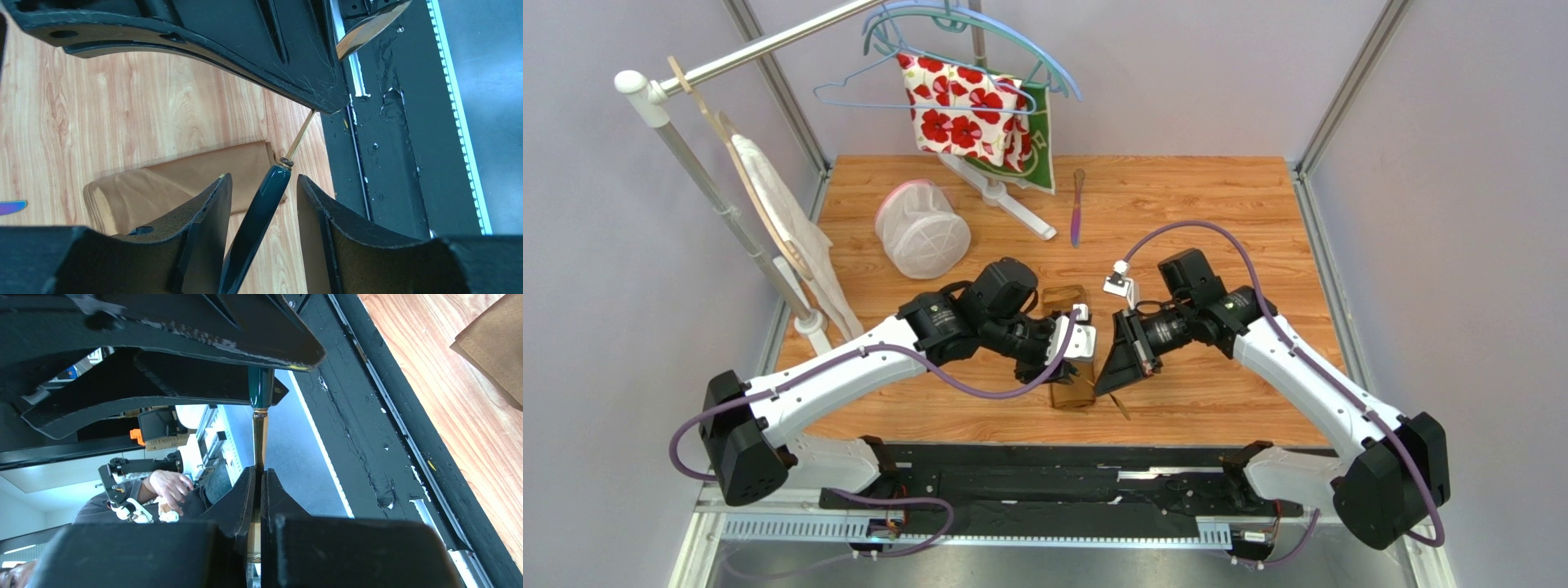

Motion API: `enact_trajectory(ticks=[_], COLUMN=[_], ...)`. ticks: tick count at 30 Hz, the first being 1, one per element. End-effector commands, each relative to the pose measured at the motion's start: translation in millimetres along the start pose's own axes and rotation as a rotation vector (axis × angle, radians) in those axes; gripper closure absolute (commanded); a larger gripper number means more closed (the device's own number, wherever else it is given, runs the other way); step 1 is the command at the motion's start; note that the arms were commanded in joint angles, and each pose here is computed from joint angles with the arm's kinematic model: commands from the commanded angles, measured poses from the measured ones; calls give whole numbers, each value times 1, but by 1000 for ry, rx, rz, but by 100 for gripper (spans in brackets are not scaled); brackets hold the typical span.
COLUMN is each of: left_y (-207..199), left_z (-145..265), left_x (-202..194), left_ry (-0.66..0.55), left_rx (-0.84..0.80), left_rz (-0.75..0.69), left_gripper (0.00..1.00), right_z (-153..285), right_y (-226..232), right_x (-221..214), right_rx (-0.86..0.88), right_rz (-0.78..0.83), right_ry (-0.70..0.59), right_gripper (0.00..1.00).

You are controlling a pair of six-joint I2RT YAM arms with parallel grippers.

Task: Fold the napkin into a case and place the utensils inside
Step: Pass from the right arm to the left

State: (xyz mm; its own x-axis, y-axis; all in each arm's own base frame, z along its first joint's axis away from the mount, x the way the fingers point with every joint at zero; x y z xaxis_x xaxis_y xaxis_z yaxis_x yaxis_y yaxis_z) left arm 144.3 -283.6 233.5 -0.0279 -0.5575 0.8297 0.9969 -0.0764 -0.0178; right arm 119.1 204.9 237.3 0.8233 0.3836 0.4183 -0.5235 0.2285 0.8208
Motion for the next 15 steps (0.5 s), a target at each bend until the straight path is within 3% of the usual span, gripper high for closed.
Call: enact_trajectory(ticks=[1,3,4,5,6,7,8,9,15], left_y=[-5,-4,1,-1,-2,-3,-8,-11,-21], left_z=[2,4,5,7,9,6,9,10,8], left_x=[13,15,16,16,17,15,17,17,17], left_ry=[-26,-32,-32,-38,-46,-63,-94,-114,-284], left_rx=[-27,-7,35,44,48,54,63,62,104], left_rz=[-71,-69,-63,-31,-6,18,90,125,466], left_gripper=[52,74,91,93,98,100,100,100,100], right_z=[6,6,7,9,13,18,24,29,67], right_y=[19,19,14,13,11,12,10,7,-12], right_x=[7,9,12,15,21,25,33,38,65], right_rx=[46,31,-32,-70,-98,-143,-209,-285,-565], right_rz=[70,66,57,55,59,57,76,85,151], right_ry=[-17,-25,-40,-56,-93,-147,-200,-242,-573], right_gripper=[100,100,93,73,64,56,37,32,21])
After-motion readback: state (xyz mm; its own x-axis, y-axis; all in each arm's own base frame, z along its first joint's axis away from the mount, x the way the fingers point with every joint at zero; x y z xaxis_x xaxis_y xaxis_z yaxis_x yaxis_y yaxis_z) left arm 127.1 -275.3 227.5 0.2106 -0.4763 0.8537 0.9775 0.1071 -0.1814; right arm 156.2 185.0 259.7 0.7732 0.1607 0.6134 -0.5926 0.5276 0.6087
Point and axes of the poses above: each gripper's point midway between its finger pads, its own z axis back along the fingers, its own y axis along the line the jaws close on, x = y × z, the point moved 5 cm from there along z, back along the fingers, and after that the axes turned 10 degrees about z, right-handed, at the moved point
